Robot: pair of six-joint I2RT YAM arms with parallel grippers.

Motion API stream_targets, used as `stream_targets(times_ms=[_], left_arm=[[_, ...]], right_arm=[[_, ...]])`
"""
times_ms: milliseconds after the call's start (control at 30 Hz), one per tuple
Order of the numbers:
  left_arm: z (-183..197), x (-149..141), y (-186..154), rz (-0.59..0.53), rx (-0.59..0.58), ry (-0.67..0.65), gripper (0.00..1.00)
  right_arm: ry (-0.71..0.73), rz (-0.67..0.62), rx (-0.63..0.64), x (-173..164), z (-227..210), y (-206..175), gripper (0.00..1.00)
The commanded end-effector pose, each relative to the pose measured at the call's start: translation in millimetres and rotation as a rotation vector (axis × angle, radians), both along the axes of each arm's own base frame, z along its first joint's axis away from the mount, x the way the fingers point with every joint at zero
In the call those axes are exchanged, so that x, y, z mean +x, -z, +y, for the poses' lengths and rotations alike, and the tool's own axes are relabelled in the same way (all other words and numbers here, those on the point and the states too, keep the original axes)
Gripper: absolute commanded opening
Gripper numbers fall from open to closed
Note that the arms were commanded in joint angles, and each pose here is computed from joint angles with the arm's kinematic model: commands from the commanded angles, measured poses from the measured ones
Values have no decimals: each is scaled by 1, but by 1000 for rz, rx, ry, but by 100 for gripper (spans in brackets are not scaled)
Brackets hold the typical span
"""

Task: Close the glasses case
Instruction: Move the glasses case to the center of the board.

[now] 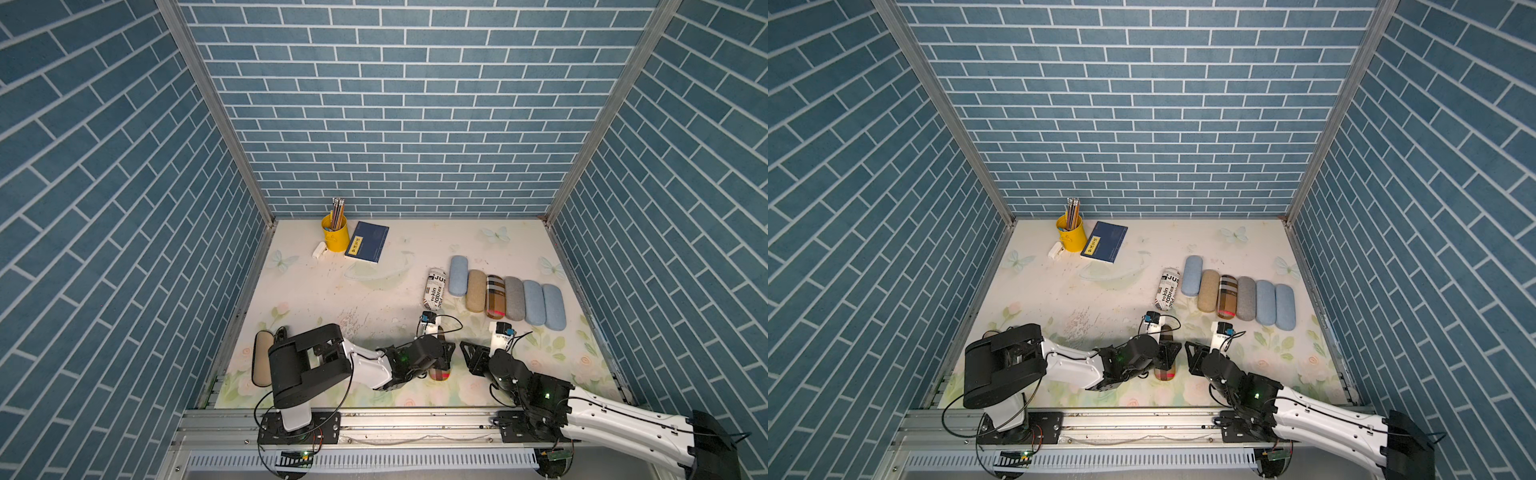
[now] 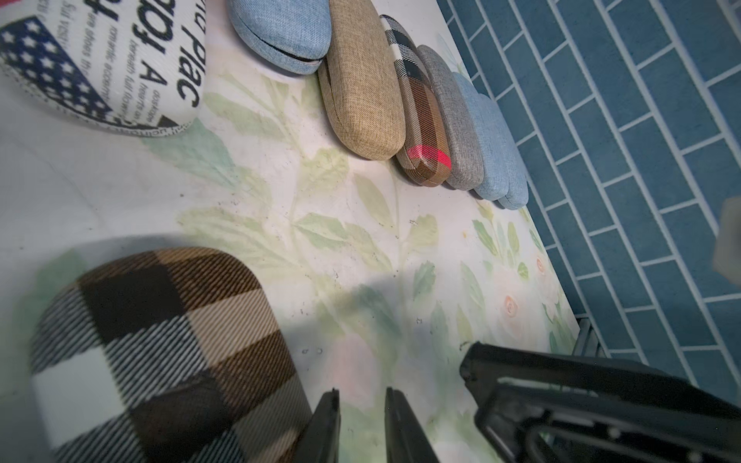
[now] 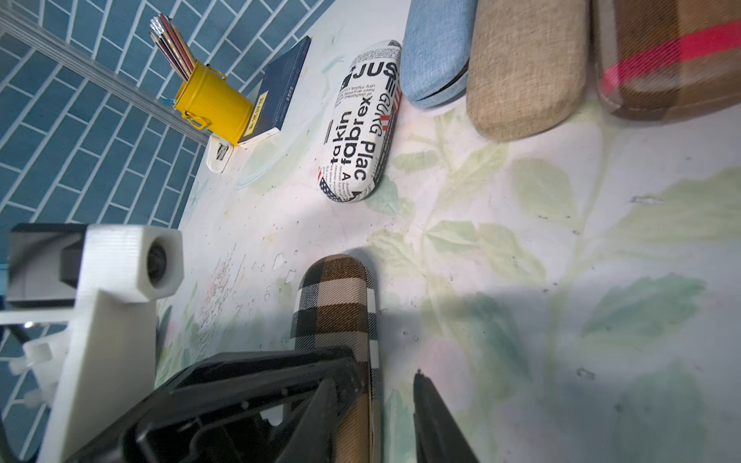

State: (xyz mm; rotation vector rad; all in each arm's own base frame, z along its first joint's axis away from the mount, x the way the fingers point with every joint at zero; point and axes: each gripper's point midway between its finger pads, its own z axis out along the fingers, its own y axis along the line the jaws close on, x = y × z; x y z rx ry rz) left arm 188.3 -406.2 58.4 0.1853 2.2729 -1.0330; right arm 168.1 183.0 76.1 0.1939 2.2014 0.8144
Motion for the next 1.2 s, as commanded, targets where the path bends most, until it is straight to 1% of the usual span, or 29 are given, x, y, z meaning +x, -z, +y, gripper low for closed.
stream_targets(times_ms=[0, 200, 267, 333, 433, 467, 500, 533, 600, 700, 767, 833, 900, 933, 1000, 1100, 1167], left_arm=[[11, -7, 8, 7, 59, 12, 32], [16, 5, -52, -82, 14, -18, 51], [25, 10, -70, -109, 10, -39, 56], [43, 18, -90, -136, 3, -86, 64], [88, 34, -120, -173, -2, -196, 71], [108, 40, -131, -186, -7, -241, 74], [128, 45, -140, -200, -3, -280, 77], [146, 47, -153, -217, -11, -317, 79], [189, 51, -179, -262, -16, -412, 87], [249, 51, -204, -296, -7, -546, 92], [286, 51, -209, -295, 33, -633, 93], [321, 56, -197, -269, 130, -735, 96], [345, 65, -173, -198, 208, -789, 97], [351, 69, -162, -161, 215, -789, 97], [375, 80, -133, -69, 237, -843, 97], [414, 89, -103, 22, 215, -945, 98], [431, 93, -86, 92, 216, -1003, 98]], right_arm=[[-1, -17, -82, 2, -7, -1, 32], [-3, -40, -89, 7, -4, -9, 33], [-12, -51, -90, 8, -2, -14, 33], [-26, -65, -86, 9, 2, -20, 34], [-88, -95, -36, 8, 20, -31, 38], [-129, -107, -8, 7, 31, -35, 41], [-169, -114, 19, 6, 44, -38, 47], [-204, -117, 42, 5, 55, -42, 51], [-282, -106, 67, 2, 83, -46, 58], [-399, -92, 105, -1, 130, -52, 61], [-463, -84, 107, -3, 158, -53, 61], [-512, -74, 95, -4, 181, -52, 60], [-544, -68, 95, -3, 197, -50, 60], [-554, -66, 95, -3, 202, -50, 60], [-572, -62, 66, -2, 208, -46, 60], [-593, -56, 32, -2, 211, -42, 60], [-601, -54, 27, -3, 209, -41, 60]])
